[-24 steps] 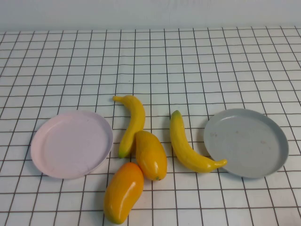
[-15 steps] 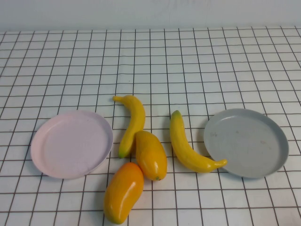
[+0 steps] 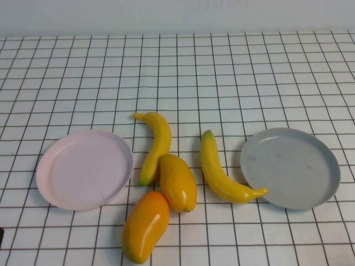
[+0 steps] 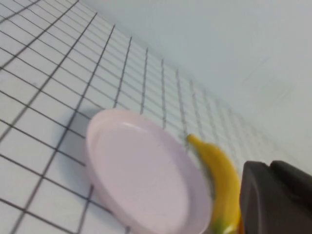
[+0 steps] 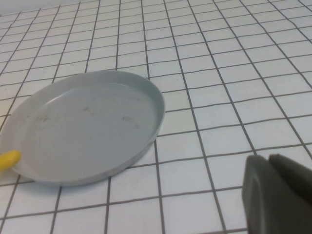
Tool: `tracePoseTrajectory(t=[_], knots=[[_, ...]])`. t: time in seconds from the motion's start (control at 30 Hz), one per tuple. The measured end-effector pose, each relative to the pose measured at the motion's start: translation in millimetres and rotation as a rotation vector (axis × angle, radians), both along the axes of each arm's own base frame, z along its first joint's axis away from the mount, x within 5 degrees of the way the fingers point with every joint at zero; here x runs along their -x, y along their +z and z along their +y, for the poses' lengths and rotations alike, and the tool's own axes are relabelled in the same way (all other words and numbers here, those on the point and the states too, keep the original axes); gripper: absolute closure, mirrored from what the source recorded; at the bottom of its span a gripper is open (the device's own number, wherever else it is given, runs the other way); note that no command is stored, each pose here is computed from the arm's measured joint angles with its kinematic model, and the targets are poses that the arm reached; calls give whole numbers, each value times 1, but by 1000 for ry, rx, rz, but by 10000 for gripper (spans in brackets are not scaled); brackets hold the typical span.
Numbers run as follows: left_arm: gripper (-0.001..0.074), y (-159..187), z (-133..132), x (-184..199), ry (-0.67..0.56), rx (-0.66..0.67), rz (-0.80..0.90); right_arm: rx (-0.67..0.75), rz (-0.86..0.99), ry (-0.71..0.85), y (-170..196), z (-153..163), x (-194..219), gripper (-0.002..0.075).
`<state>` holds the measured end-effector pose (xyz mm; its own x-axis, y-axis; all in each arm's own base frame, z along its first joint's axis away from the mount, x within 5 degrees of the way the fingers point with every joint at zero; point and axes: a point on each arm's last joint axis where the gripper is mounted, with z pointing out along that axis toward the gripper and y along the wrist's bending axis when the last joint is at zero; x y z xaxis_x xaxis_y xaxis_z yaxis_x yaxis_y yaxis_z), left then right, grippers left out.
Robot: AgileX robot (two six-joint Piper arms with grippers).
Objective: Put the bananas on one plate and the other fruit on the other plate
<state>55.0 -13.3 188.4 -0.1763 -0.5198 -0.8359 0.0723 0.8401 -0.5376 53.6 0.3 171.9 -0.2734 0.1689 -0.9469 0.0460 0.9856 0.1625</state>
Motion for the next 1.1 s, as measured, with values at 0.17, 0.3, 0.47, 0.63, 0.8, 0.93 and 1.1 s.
tracePoseTrajectory(t=[0.17, 0.3, 0.47, 0.63, 0.8, 0.93, 1.1], knots=[[740, 8, 2, -1, 34, 240, -49, 0, 0, 0, 0, 0, 0, 742], [740, 9, 2, -1, 43, 269, -59, 0, 0, 0, 0, 0, 0, 742], [740, 10, 4, -1, 61, 276, -77, 0, 0, 0, 0, 0, 0, 742], [740, 14, 2, 0, 38, 277, -68, 0, 0, 0, 0, 0, 0, 742], [740, 76, -12, 14, -143, -44, -129, 0, 0, 0, 0, 0, 0, 742], [740, 127, -17, 5, -233, -315, -37, 0, 0, 0, 0, 0, 0, 742], [740, 154, -17, -38, -345, -525, 238, 0, 0, 0, 0, 0, 0, 742]])
